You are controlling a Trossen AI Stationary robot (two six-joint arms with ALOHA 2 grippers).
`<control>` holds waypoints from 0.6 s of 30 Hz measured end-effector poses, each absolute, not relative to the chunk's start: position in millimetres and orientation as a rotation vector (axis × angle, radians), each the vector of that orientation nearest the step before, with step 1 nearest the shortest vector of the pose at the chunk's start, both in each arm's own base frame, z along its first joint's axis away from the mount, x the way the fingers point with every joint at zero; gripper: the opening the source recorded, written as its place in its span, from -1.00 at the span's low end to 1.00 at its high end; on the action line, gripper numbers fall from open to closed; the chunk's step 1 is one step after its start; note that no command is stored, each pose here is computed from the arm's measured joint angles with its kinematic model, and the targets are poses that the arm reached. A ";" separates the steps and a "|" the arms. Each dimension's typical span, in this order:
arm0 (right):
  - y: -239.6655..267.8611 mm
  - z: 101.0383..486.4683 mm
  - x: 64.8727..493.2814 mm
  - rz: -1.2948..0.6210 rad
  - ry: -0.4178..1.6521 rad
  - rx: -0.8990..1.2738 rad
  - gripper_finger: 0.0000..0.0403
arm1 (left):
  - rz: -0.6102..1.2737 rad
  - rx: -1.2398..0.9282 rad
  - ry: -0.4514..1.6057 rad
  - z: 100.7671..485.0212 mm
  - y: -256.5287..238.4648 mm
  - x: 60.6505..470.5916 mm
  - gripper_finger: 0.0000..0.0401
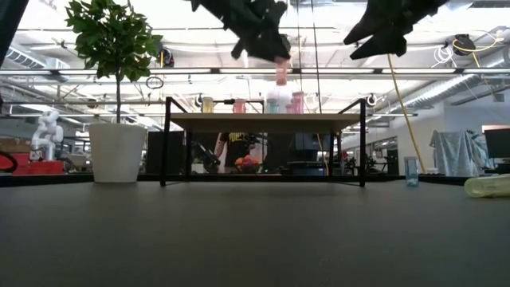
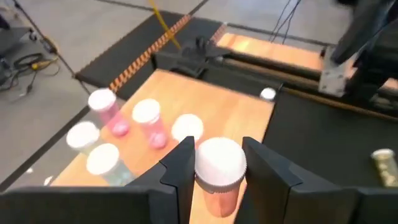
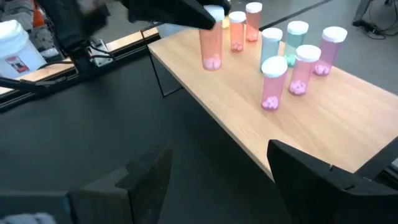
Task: Pick and place medicine bottles onto shelf by color
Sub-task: Put the orange pill bottle on the shelf aligned with the other orange pill bottles
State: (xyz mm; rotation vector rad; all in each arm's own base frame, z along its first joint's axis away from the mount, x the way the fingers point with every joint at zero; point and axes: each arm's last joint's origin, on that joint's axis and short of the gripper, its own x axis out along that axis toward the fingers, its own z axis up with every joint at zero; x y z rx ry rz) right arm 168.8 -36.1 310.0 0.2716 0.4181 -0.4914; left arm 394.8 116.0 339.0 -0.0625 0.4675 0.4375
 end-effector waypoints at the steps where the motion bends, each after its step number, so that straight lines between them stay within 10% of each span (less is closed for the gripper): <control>1: -35.9 309.3 167.5 -0.491 0.416 0.273 0.28 | 0.445 -0.063 0.479 334.3 120.0 394.4 -0.40; 18: -31.1 311.7 139.5 -0.499 0.433 0.293 0.27 | 0.540 -0.086 0.524 296.8 143.7 381.6 -0.40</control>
